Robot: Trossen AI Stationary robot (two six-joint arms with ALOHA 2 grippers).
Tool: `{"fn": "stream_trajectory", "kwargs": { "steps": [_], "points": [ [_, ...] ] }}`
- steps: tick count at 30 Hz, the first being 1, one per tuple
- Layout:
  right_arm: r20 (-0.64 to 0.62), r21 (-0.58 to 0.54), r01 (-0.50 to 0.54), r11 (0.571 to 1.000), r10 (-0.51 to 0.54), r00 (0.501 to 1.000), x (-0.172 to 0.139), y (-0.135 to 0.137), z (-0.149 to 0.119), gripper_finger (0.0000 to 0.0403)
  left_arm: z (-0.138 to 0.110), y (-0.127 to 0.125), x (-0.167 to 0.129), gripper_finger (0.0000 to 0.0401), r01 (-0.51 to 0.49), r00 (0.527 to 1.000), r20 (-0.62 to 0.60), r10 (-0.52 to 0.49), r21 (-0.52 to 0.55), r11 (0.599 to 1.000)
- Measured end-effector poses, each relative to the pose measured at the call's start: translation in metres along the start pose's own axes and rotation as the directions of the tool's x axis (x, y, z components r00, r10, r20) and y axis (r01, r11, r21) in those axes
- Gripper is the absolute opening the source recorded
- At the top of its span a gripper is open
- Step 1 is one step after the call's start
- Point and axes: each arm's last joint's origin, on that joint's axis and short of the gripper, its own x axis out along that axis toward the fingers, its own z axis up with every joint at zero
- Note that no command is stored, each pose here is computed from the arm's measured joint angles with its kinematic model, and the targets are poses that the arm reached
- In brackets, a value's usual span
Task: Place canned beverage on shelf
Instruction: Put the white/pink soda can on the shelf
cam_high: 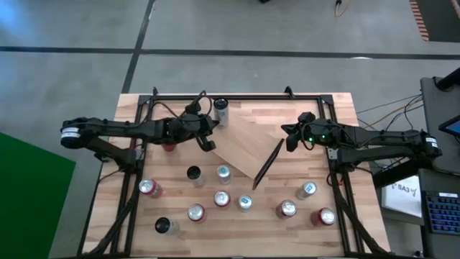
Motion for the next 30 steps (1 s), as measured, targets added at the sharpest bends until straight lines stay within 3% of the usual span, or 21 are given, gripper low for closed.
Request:
{"fn": "stream_trajectory", "kwargs": {
  "steps": [5, 12, 30],
  "points": [
    [0.000, 0.000, 0.000, 1.000, 0.000, 1.000, 0.000, 0.000, 0.000, 0.0009, -0.001, -0.001, 0.000, 0.0000, 0.005, 1.000, -0.014, -0.005, -0.005, 1.000],
    [0.000, 0.000, 0.000, 1.000, 0.000, 1.000, 0.000, 0.000, 0.000, 0.0009, -0.004, -0.004, -0.001, 0.0000, 0.085, 0.996, -0.030, -0.085, -0.017, 0.996],
    [-0.001, -0.001, 0.000, 1.000, 0.000, 1.000, 0.000, 0.000, 0.000, 0.0009, -0.007, -0.006, 0.013, 0.0000, 0.016, 0.999, -0.041, -0.016, -0.004, 1.000]
  ]
}}
